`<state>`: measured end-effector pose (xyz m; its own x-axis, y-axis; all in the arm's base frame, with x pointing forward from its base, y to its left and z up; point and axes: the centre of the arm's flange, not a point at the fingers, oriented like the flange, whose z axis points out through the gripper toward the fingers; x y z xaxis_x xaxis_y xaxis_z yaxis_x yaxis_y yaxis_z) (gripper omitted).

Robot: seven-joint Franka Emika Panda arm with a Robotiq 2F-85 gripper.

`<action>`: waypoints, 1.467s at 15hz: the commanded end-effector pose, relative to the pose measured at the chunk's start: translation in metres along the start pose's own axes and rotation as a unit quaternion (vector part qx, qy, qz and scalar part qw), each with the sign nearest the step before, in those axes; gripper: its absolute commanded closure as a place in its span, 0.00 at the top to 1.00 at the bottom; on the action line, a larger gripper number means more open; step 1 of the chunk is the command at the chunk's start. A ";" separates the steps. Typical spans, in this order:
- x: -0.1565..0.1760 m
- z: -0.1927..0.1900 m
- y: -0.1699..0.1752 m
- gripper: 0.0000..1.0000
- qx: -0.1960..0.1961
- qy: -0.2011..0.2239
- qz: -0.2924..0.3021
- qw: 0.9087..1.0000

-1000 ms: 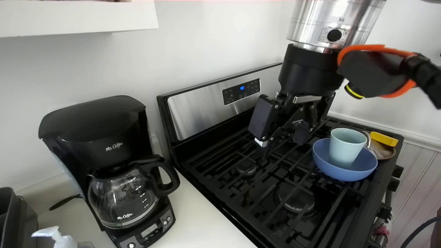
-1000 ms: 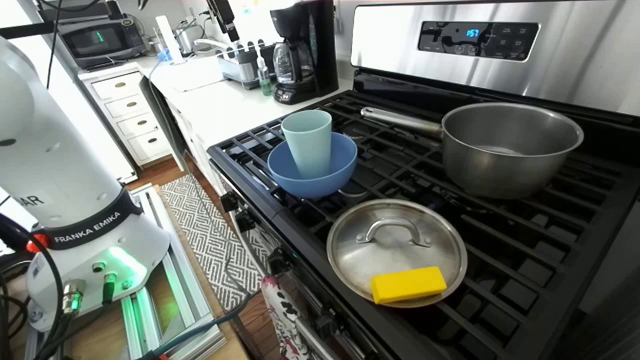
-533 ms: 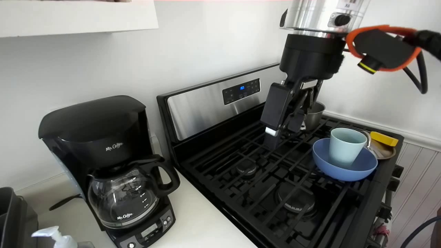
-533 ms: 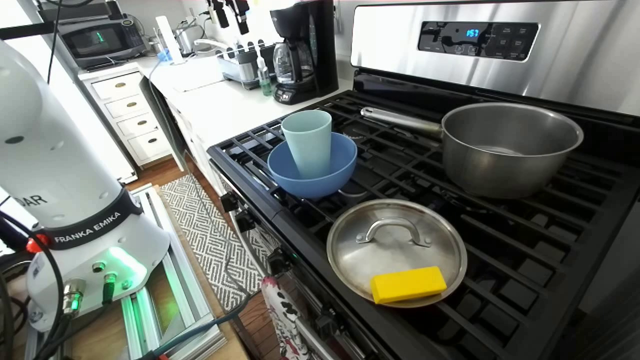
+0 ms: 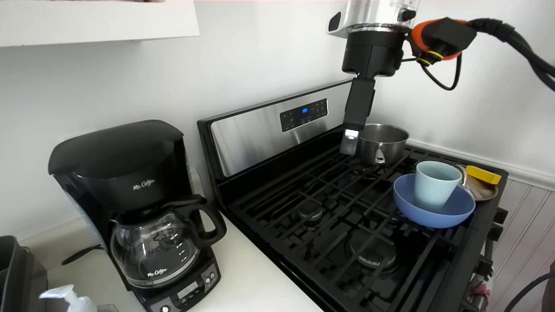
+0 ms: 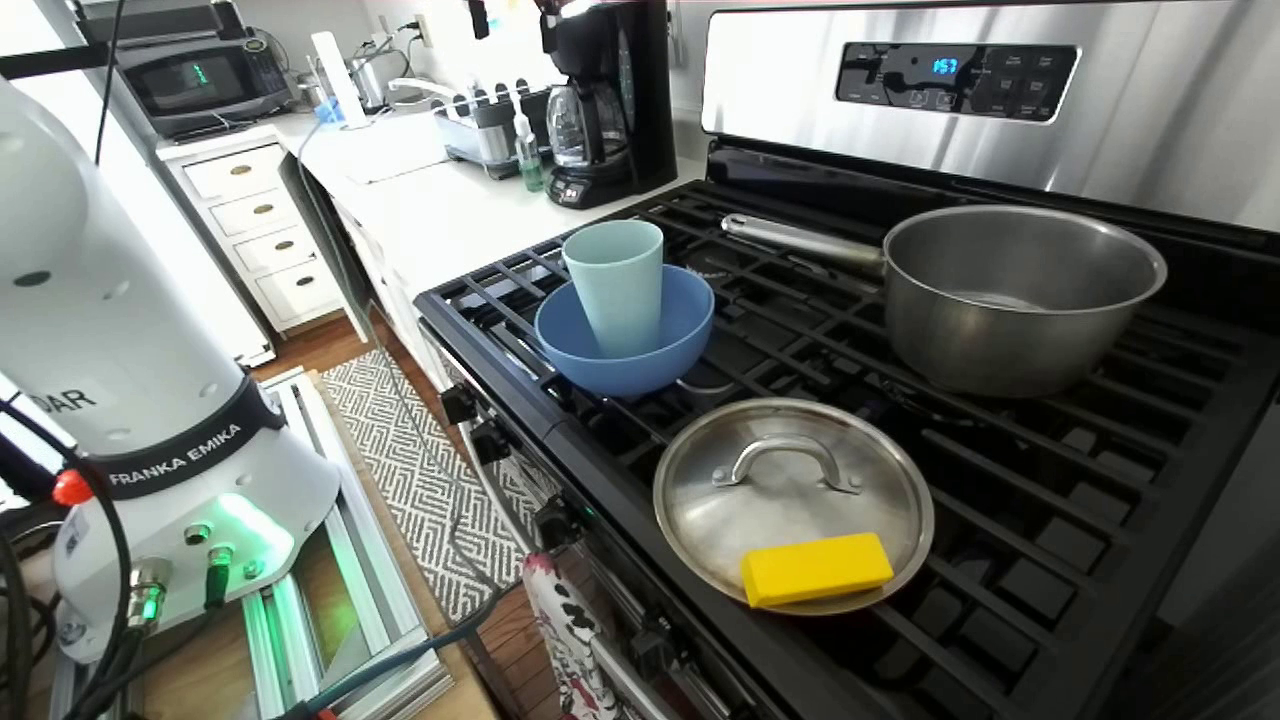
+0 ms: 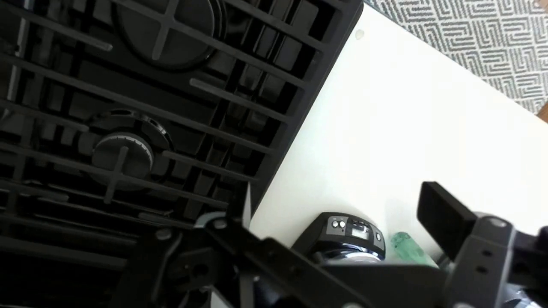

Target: Pick up the coffee jar and put it on the kitchen counter

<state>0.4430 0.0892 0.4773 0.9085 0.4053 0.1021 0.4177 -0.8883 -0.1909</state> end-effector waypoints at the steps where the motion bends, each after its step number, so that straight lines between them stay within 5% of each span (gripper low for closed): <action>1: 0.005 0.000 0.006 1.00 0.014 -0.001 -0.018 1.000; 6: 0.018 0.000 0.011 1.00 0.032 -0.006 -0.045 0.998; 8: 0.032 0.019 0.011 1.00 0.007 0.022 -0.089 0.996; 14: 0.079 0.090 0.006 1.00 -0.062 0.081 -0.232 0.967; 19: 0.104 0.117 -0.001 1.00 0.002 0.121 -0.334 0.935; 20: 0.094 0.115 -0.005 1.00 -0.028 0.105 -0.299 0.948; 22: 0.101 0.119 -0.012 1.00 -0.015 0.115 -0.322 0.940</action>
<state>0.5311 0.1668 0.3742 0.4394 0.8064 0.3959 0.8758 -0.4825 0.0107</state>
